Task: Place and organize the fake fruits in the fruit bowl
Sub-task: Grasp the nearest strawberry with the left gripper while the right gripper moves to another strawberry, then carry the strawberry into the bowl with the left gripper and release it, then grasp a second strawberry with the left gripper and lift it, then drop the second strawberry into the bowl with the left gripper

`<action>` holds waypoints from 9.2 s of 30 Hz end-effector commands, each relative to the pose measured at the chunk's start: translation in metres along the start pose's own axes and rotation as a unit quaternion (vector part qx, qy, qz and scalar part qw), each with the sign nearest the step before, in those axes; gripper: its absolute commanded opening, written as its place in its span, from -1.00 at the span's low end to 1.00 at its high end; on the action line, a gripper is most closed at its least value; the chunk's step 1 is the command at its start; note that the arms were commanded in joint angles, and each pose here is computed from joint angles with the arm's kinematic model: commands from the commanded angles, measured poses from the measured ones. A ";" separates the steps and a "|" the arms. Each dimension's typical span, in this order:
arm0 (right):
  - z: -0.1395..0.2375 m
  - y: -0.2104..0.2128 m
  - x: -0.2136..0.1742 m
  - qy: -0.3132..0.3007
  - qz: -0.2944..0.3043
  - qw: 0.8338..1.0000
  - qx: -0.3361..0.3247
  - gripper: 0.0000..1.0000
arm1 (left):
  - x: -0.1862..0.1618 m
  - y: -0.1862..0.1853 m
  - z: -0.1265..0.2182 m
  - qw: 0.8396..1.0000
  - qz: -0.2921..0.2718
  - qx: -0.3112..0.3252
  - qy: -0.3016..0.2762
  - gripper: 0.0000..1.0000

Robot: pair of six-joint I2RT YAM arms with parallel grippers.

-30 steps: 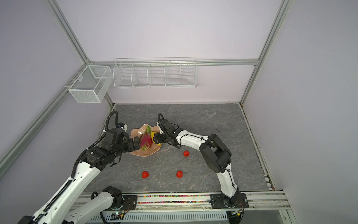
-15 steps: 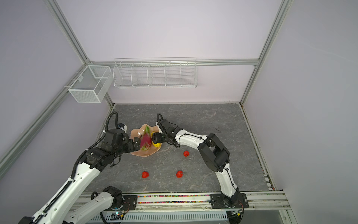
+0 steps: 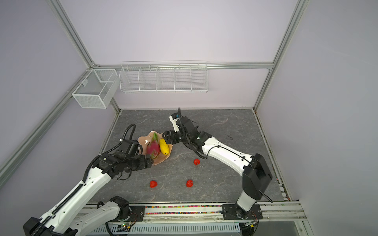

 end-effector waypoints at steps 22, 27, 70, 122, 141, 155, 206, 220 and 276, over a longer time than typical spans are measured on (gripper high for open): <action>0.080 -0.001 -0.212 0.141 0.085 0.986 0.031 0.81 | -0.067 -0.004 -0.088 0.993 -0.007 0.075 0.093 0.56; 0.082 0.007 -0.210 0.150 0.090 0.984 0.046 0.81 | -0.076 -0.002 -0.093 0.990 -0.010 0.075 0.119 0.49; 0.089 0.013 -0.185 0.109 0.110 0.987 0.038 0.92 | -0.056 -0.031 -0.061 0.996 -0.023 -0.005 0.088 -0.24; 0.064 0.040 -0.159 0.110 0.131 0.982 0.084 0.92 | 0.106 0.067 -0.095 0.984 0.049 0.172 0.019 -0.03; 0.109 -0.056 -0.196 0.114 0.010 0.992 -0.061 0.92 | 0.080 -0.009 -0.004 0.993 -0.051 0.013 -0.110 0.32; 0.167 -0.111 -0.252 0.090 -0.096 0.988 -0.086 0.92 | -0.048 -0.158 -0.053 0.958 -0.243 -0.151 0.025 0.45; 0.173 -0.107 -0.237 0.062 -0.067 0.992 -0.085 0.97 | -0.117 -0.193 -0.136 0.875 -0.454 -0.115 0.125 -0.04; 0.163 -0.088 -0.209 0.033 -0.022 0.997 -0.067 0.96 | -0.061 -0.186 -0.079 0.908 -0.398 -0.128 0.031 -0.38; 0.077 -0.032 -0.130 0.086 0.053 0.995 0.003 0.93 | 0.160 0.060 -0.112 0.988 0.043 0.134 -0.065 0.14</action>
Point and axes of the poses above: each gripper's point midway between its finger pads, its own z axis back along the fingers, its own y axis along the line the jaws close on, x = y × z, the point moved 5 cm from there along z, back along the fingers, and after that the axes turned 5 degrees about -z, right-handed, at the moved point
